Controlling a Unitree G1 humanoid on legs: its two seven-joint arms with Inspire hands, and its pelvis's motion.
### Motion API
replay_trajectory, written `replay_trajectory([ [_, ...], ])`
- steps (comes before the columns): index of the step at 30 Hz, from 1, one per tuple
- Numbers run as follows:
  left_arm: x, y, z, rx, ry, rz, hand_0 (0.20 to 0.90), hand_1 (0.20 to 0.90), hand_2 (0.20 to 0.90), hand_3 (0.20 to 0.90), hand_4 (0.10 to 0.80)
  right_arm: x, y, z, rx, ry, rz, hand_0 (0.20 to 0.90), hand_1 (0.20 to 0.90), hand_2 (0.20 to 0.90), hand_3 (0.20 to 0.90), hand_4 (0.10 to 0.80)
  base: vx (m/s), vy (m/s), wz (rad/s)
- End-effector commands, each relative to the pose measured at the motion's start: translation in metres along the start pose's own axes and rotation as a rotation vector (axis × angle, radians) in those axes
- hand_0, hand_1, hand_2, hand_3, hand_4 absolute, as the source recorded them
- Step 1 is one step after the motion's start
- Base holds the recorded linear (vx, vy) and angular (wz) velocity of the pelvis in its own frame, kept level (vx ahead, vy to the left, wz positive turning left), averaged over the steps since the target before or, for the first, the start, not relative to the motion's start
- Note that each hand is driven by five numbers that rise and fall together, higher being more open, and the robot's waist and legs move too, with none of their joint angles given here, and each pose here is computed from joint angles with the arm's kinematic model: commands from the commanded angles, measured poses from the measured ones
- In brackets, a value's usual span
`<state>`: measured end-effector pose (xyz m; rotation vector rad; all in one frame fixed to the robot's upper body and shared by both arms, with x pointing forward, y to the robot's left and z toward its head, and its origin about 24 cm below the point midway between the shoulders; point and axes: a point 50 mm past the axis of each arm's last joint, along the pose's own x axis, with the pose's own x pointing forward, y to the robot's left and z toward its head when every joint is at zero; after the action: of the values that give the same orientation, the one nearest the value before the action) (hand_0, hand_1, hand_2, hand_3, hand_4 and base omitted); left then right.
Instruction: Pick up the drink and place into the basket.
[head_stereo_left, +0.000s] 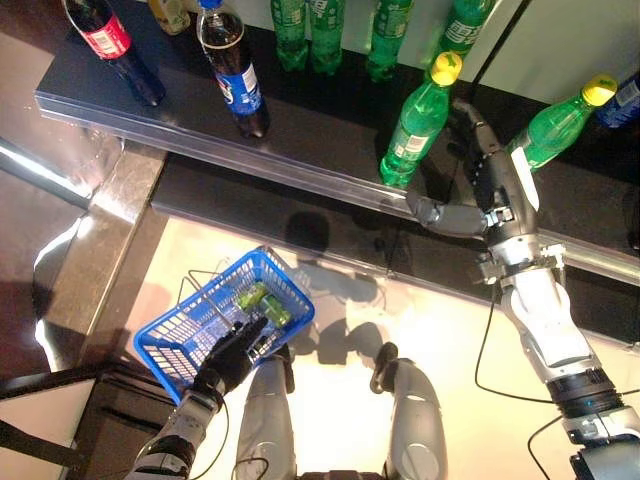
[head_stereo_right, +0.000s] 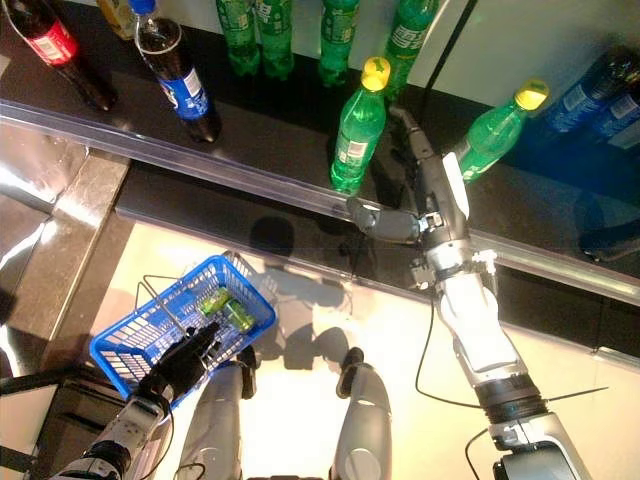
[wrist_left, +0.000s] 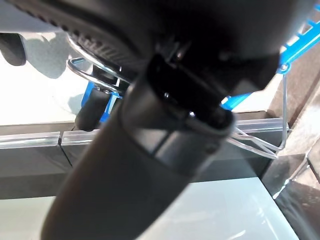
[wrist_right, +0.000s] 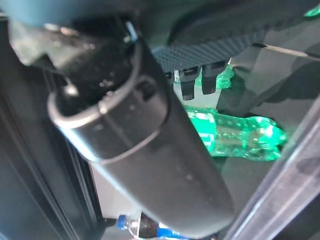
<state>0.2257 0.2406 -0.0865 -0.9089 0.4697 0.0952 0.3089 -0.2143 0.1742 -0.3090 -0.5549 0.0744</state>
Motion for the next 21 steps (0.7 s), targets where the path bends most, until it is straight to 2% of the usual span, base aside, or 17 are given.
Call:
replay_trajectory([
  [1, -0.011, 0.001, -0.032, 0.044, 0.137, -0.079, 0.3, 0.3, 0.3, 0.2, 0.1, 0.025, -0.02, 0.044, 0.065, -0.24, -0.112, 0.9, 0.9, 0.9, 0.9, 0.8, 0.036, -0.004, 0.1],
  [10, -0.005, -0.006, -0.033, 0.066, 0.171, -0.094, 0.3, 0.3, 0.3, 0.2, 0.1, 0.051, -0.035, 0.042, 0.146, -0.181, -0.191, 0.9, 0.9, 0.9, 0.9, 0.8, 0.015, 0.005, 0.06],
  [21, -0.003, -0.009, -0.035, 0.085, 0.208, -0.101, 0.3, 0.3, 0.3, 0.2, 0.1, 0.067, -0.046, 0.037, 0.198, -0.109, -0.222, 0.9, 0.9, 0.9, 0.9, 0.8, 0.012, 0.002, 0.02],
])
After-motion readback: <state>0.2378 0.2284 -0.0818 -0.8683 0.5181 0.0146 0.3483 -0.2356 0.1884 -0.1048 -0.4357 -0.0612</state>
